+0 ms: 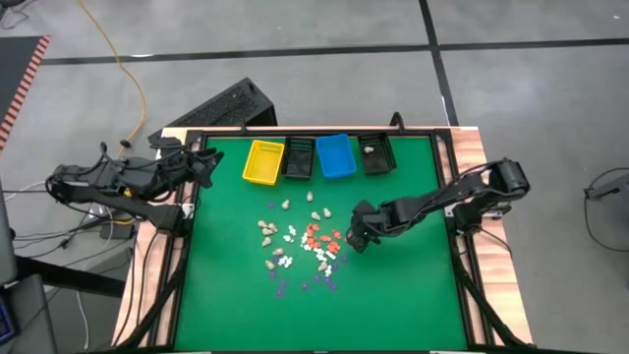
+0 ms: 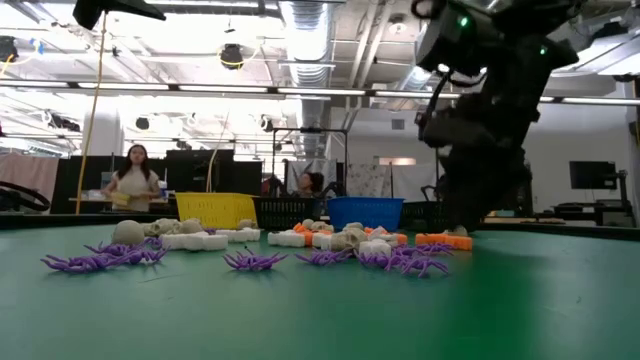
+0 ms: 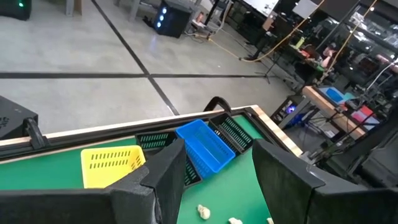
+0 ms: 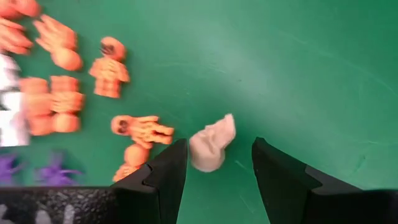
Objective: Sort Halloween decoration
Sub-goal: Put the white skull toy into the right black basket
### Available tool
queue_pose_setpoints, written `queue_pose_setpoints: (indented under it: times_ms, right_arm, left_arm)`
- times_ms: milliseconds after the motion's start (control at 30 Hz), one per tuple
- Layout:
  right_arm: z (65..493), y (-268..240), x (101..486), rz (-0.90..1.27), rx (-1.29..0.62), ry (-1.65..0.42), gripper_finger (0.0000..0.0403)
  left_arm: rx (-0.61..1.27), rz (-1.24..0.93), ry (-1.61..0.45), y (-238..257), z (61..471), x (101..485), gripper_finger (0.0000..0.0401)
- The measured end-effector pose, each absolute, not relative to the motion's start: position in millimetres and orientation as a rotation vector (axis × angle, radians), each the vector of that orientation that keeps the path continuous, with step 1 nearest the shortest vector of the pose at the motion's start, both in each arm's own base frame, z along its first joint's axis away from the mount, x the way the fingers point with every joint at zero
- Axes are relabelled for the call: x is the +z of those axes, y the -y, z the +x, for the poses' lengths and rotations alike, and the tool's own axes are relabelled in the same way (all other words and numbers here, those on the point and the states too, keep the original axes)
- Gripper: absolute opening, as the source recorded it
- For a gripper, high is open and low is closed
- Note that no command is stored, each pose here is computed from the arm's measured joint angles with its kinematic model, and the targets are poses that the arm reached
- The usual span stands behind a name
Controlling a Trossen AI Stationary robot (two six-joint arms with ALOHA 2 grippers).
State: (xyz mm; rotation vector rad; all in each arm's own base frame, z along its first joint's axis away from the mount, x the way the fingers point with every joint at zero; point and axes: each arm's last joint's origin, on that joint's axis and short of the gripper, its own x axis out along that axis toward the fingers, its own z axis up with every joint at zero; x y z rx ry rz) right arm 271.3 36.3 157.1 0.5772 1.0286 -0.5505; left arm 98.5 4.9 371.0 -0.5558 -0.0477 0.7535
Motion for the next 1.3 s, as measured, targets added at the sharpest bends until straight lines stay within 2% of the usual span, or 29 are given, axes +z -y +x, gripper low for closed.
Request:
queue_pose_setpoints:
  times_ms: [167, 400, 767, 867, 1133, 1200, 1300]
  right_arm:
    - [274, -37, 145, 0.561, -0.567, -1.067, 0.019]
    - [275, -37, 146, 0.566, -0.561, -1.057, 0.0099]
    - [268, -13, 178, 0.656, -0.584, -0.935, 0.009]
    - [263, 6, 191, 0.698, -0.626, -0.87, 0.0054]
    - [244, 80, 213, 0.735, -0.82, -0.701, 0.0016]
    - [238, 96, 213, 0.742, -0.83, -0.704, 0.0017]
    - [234, 110, 214, 0.765, -0.8, -0.698, 0.004]
  left_arm:
    - [0.754, -0.555, 0.048, -5, 98, 371, 0.0176]
    - [0.756, -0.555, 0.049, -5, 98, 371, 0.0176]
    - [0.757, -0.554, 0.049, -5, 98, 371, 0.0176]
    - [0.76, -0.554, 0.051, -5, 98, 371, 0.0176]
    - [0.764, -0.552, 0.052, -5, 98, 371, 0.0176]
    - [0.764, -0.553, 0.052, -5, 98, 371, 0.0176]
    - [0.764, -0.553, 0.052, -5, 98, 371, 0.0176]
